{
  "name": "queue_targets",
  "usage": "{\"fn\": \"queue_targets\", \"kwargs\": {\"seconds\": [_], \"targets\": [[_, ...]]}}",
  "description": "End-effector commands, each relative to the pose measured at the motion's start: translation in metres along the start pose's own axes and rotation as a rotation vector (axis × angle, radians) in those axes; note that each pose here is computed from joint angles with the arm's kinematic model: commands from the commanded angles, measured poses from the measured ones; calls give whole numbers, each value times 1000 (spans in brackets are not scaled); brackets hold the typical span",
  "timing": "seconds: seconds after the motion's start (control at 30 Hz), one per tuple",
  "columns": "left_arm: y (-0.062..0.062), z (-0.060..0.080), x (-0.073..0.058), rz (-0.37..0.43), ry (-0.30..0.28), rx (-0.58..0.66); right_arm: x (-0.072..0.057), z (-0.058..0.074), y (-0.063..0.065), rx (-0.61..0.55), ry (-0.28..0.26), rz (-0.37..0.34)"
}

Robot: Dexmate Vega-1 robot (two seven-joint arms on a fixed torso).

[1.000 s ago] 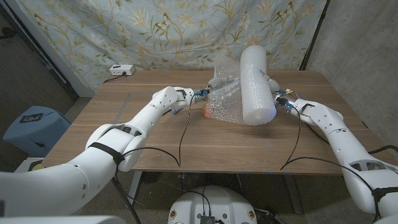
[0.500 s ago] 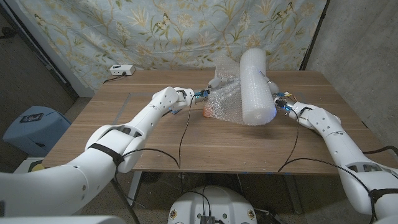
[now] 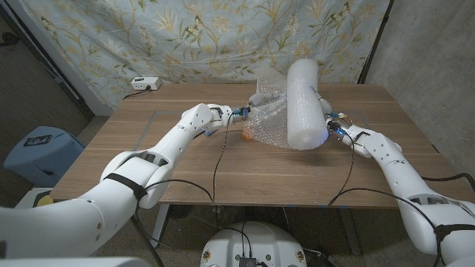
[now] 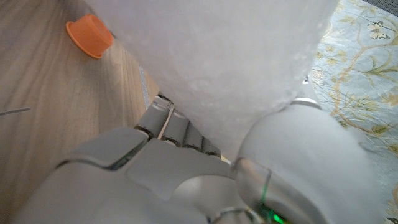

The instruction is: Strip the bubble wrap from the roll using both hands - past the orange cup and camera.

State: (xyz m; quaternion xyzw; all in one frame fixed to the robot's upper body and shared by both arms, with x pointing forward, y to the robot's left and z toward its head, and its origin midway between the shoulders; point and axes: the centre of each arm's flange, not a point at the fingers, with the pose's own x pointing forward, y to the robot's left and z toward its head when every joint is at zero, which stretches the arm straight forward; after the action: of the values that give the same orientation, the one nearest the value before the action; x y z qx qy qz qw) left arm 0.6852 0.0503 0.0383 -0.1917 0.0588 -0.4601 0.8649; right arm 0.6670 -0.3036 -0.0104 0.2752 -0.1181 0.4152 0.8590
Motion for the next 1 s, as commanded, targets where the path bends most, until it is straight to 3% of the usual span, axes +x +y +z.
{"fn": "queue_targets", "kwargs": {"seconds": [0.03, 1.0], "targets": [[-3, -1, -1, 2, 10, 10, 3, -3, -1, 6, -24, 39], [-5, 1, -2, -6, 35, 35, -10, 2, -10, 16, -60, 39]]}}
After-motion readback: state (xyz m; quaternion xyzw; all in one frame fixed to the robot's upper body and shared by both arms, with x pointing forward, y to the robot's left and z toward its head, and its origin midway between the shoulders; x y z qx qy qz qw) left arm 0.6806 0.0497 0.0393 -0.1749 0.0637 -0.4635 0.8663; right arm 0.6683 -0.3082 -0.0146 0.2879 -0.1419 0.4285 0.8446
